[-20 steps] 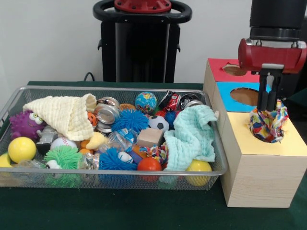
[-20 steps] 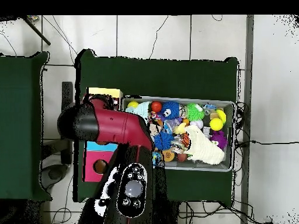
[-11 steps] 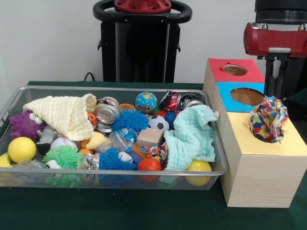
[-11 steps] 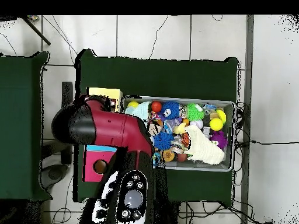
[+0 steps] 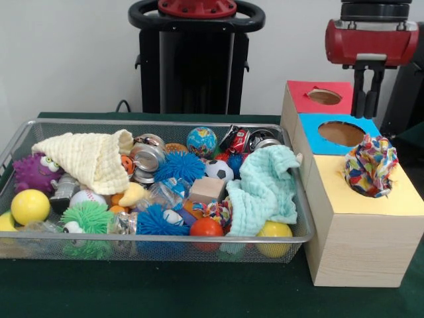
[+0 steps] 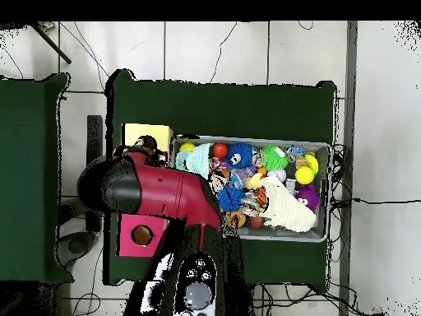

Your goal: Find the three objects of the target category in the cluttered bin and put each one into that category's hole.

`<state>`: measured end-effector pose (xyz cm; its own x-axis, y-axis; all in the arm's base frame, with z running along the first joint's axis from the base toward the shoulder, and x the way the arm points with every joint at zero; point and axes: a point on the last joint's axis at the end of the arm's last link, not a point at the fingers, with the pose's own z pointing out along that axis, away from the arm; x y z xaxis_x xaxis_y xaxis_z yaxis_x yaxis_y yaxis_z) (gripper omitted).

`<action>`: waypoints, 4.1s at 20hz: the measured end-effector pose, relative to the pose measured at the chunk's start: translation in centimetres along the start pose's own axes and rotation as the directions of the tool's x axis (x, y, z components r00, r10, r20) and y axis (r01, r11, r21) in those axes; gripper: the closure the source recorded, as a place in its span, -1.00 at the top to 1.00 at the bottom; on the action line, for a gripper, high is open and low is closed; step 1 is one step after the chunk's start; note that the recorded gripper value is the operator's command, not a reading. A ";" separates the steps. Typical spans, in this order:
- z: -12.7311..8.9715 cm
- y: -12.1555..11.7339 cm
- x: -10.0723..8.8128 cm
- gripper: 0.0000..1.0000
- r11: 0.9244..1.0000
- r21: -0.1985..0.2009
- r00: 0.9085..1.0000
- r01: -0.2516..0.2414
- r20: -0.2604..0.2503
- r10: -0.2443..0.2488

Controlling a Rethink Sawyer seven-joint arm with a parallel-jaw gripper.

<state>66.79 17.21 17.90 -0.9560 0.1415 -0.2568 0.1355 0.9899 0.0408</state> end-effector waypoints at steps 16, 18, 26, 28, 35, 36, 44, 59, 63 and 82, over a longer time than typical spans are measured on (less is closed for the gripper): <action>2.3 -0.5 2.3 -1.00 1.000 0.016 0.998 0.016 -0.058 -0.015; 2.8 -0.5 2.7 -1.00 1.000 0.016 0.998 0.018 -0.067 -0.017; 4.3 -0.3 3.7 -1.00 1.000 0.019 0.995 0.023 -0.096 -0.021; 4.6 -0.3 3.9 -1.00 0.999 0.020 0.994 0.025 -0.103 -0.023; 5.5 0.2 4.7 -1.00 0.999 0.020 0.992 0.034 -0.119 -0.031; 5.7 0.3 4.9 -1.00 0.999 0.020 0.992 0.037 -0.124 -0.034; 6.0 1.3 5.6 -1.00 0.999 0.014 0.990 0.052 -0.132 -0.049; 6.9 3.1 6.7 -1.00 0.997 0.000 0.986 0.077 -0.148 -0.077; 7.5 3.5 7.0 -1.00 0.996 0.000 0.985 0.085 -0.153 -0.084; 8.1 4.5 6.2 -1.00 0.994 0.012 0.986 0.110 -0.131 -0.108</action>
<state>63.55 22.55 8.69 -0.9908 0.0320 -0.1312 0.0322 0.9995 0.0008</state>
